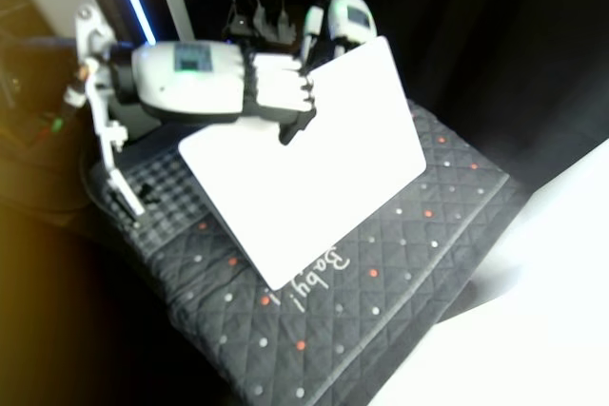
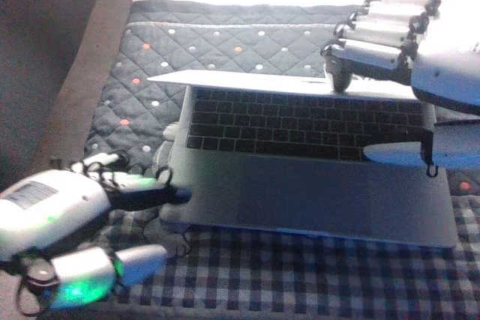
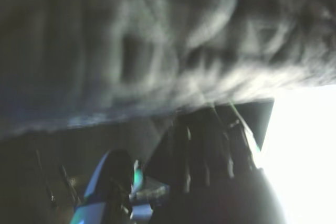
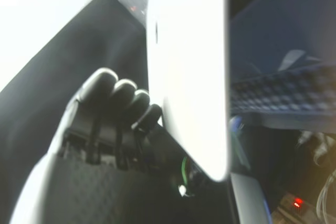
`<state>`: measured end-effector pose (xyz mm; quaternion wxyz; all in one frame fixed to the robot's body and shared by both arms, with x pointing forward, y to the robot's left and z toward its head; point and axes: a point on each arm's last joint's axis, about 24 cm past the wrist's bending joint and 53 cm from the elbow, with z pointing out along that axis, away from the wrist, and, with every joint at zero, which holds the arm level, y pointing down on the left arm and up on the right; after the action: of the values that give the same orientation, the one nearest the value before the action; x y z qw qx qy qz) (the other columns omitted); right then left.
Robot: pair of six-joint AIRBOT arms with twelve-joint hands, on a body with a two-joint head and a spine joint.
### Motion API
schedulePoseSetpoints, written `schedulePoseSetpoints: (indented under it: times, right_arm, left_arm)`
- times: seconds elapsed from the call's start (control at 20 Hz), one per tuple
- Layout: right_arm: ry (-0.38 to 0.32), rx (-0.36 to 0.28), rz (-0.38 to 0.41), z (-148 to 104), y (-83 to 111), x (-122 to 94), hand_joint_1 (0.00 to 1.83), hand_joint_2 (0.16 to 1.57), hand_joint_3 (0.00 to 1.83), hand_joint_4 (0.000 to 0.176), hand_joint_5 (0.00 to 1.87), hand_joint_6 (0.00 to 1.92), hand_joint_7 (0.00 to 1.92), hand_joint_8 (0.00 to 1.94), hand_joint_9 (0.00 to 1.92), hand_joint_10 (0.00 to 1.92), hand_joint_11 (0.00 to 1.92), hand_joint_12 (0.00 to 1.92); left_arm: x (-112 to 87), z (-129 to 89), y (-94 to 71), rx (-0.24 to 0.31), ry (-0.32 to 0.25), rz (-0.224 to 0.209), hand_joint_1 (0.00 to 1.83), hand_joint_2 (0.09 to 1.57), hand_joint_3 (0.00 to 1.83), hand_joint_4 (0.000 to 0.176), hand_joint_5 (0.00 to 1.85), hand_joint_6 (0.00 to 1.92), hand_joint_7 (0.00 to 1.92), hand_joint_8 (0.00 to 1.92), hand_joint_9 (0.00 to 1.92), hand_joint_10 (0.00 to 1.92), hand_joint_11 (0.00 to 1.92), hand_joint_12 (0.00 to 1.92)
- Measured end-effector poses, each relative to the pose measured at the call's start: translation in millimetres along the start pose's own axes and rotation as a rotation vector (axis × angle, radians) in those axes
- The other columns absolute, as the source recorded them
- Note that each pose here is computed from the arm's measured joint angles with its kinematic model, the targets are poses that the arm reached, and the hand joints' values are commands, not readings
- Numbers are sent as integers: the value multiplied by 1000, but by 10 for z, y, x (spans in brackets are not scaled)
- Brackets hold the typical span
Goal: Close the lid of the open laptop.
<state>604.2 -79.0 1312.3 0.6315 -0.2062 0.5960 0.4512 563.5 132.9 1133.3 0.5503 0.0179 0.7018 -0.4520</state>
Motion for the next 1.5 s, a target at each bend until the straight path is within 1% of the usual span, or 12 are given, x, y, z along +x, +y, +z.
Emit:
schedulePoseSetpoints:
  times: [0.1,0.15,0.4,0.5,0.55,0.6,0.75,1.05,1.3,1.4,1.45,1.5]
  right_arm:
    - [25,11,9,-37,-40,98,366,1290,9,0,5,1760,162,1625,114,1770,84,1921]
    - [43,21,14,-59,-72,166,371,1291,7,0,0,1561,156,1632,128,1781,122,1921]
    - [140,47,55,-176,-117,564,516,1345,9,0,83,1453,221,1490,168,1757,188,1921]
    - [188,58,70,-232,-145,758,540,1496,10,131,321,1902,206,1641,129,1838,111,1921]
    - [204,63,74,-244,-155,818,557,1505,4,120,330,1917,143,1592,116,1782,101,1921]
    - [223,68,77,-254,-163,894,511,1446,0,0,65,1502,61,1378,41,1567,19,1921]
    - [253,85,93,-282,-193,1015,369,1430,0,0,2,1101,144,997,72,1311,4,1825]
    - [262,88,95,-293,-201,1044,310,1440,1,0,2,1068,253,865,203,1186,85,1788]
    - [270,93,93,-299,-211,1064,559,1433,0,0,249,728,646,169,514,620,320,1596]
    - [265,90,98,-303,-194,1047,535,1431,0,0,311,628,716,70,604,570,364,1571]
    - [265,90,98,-305,-193,1044,525,1452,4,0,147,820,582,14,262,937,57,1779]
    - [264,89,98,-305,-190,1040,525,1452,4,0,147,820,582,14,262,937,57,1779]
  left_arm:
    - [-199,-114,-4,-3,-72,-2,866,1368,35,0,570,1691,990,1900,1095,1911,1065,1920]
    - [-298,-166,21,-13,-108,-3,791,1172,522,23,560,1834,1083,1917,1127,1919,1032,1921]
    - [-844,-320,-103,37,-293,53,1039,926,956,0,622,1921,797,1766,961,1920,930,1921]
    - [-942,-350,-101,35,-335,57,1087,921,948,0,625,1921,724,1733,825,1921,886,1921]
    - [-973,-359,-92,31,-348,54,1241,980,838,0,494,1908,642,1794,686,1921,789,1921]
    - [-1022,-367,-85,31,-366,57,1235,1198,443,0,383,1818,543,1809,543,1921,554,1921]
    - [-1133,-361,-146,54,-407,60,972,1452,22,0,353,1826,484,1832,349,1593,300,1801]
    - [-1124,-292,-167,67,-406,52,964,1474,0,0,303,1862,500,1824,311,1532,119,1806]
    - [-1136,-286,-167,71,-407,59,951,1479,1,0,306,1870,479,1839,256,1553,75,1823]
    - [-1134,-285,-170,72,-406,60,942,1483,0,0,305,1871,470,1854,238,1576,112,1841]
    - [-1135,-286,-175,74,-406,60,915,1498,2,10,304,1905,432,1880,205,1597,80,1835]
    - [-1138,-288,-175,74,-407,61,915,1498,2,10,304,1905,432,1880,205,1597,80,1835]
